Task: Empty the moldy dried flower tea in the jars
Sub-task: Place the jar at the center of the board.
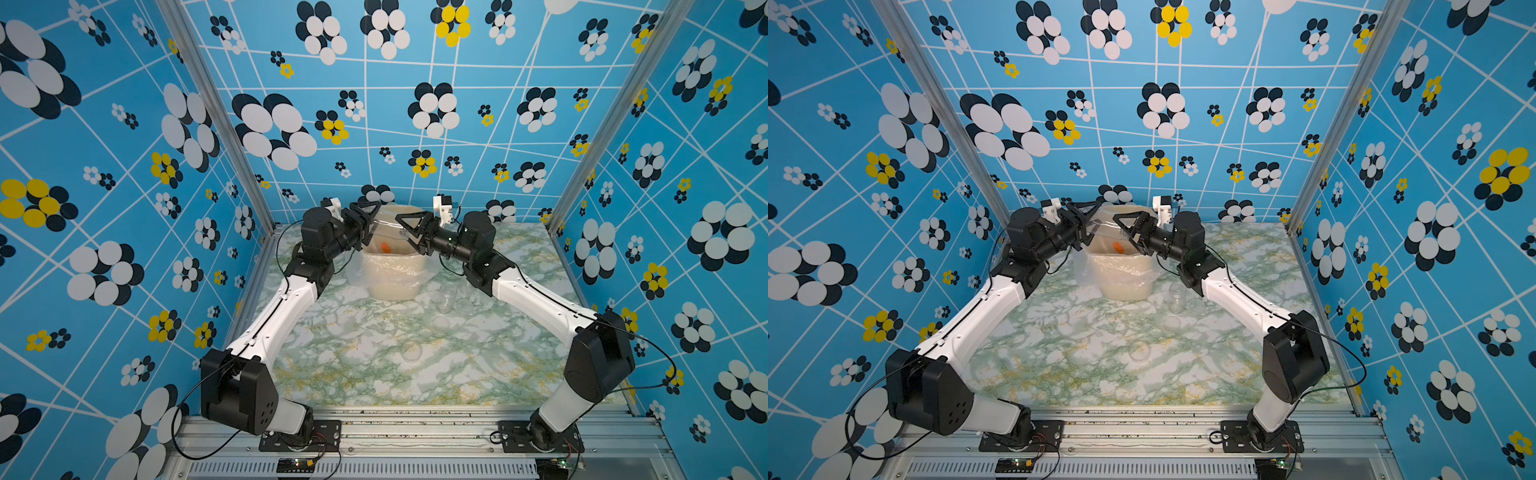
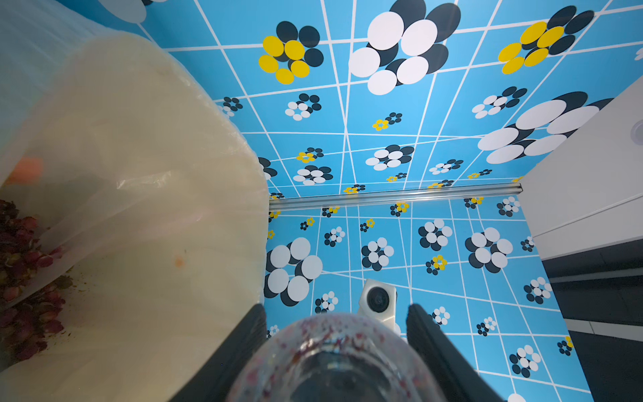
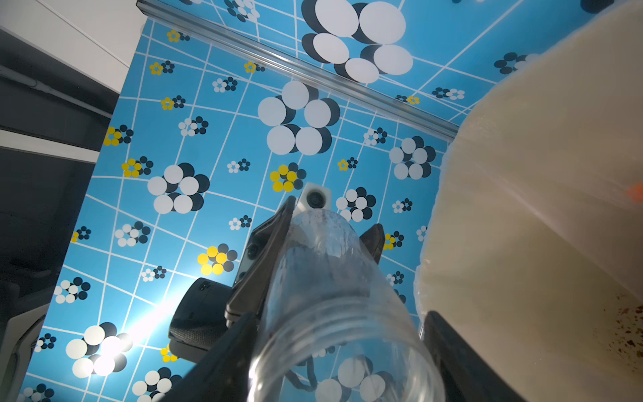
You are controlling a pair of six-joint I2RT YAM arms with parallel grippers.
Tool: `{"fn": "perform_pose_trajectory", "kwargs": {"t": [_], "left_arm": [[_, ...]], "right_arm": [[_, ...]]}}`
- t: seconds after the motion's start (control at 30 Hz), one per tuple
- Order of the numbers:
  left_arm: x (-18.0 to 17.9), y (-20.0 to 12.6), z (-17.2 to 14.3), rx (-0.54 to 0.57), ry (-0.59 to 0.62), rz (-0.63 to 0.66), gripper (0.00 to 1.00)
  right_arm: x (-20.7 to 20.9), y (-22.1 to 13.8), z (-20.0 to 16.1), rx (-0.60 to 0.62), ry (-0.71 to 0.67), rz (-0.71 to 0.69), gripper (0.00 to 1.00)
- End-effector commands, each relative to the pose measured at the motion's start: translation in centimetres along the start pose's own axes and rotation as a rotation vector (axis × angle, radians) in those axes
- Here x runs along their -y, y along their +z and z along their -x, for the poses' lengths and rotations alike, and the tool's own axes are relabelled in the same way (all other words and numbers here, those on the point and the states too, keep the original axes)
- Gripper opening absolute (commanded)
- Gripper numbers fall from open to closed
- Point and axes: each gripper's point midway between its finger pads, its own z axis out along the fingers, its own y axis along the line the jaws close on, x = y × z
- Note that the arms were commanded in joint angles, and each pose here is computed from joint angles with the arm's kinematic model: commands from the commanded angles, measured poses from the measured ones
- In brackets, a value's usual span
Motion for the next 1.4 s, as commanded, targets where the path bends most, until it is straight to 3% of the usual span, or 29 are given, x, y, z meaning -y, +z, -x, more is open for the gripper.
{"fn": "perform_pose_trajectory", "kwargs": {"t": [0.0,0.5,0.67,0.8,0.9,0.97,1.13,1.37], "left_arm": [[1.25,-0.27,-0.72,-0.025,0.013,-0.042,0.00],[0.94,-0.03,-0.86,-0.032,0.009,-0.037,0.00],[0.98,-0.01,-0.90,-0.033,0.014,-0.040,0.11],[0.92,-0.03,-0.91,-0.033,0.016,-0.039,0.30],[1.01,-0.06,-0.89,-0.033,0.018,-0.042,0.35],[1.08,-0.10,-0.93,-0.033,0.018,-0.044,0.31],[1.02,-0.08,-1.03,-0.037,0.017,-0.041,0.07],[0.99,0.19,-1.30,-0.046,0.014,-0.040,0.05]], "right_arm": [[-1.76,0.63,0.21,0.000,-0.011,0.063,0.77],[-1.65,0.92,0.15,-0.001,0.008,0.083,0.59],[-1.63,0.87,0.12,-0.001,0.007,0.085,0.53],[-1.59,0.78,0.09,0.000,0.006,0.087,0.51],[-1.77,0.69,0.13,0.003,0.007,0.092,0.51],[-1.93,0.67,0.17,0.004,0.004,0.098,0.54],[-2.29,0.84,0.32,0.003,0.010,0.108,0.69],[-2.43,1.57,-0.02,-0.017,0.028,0.124,0.76]]}}
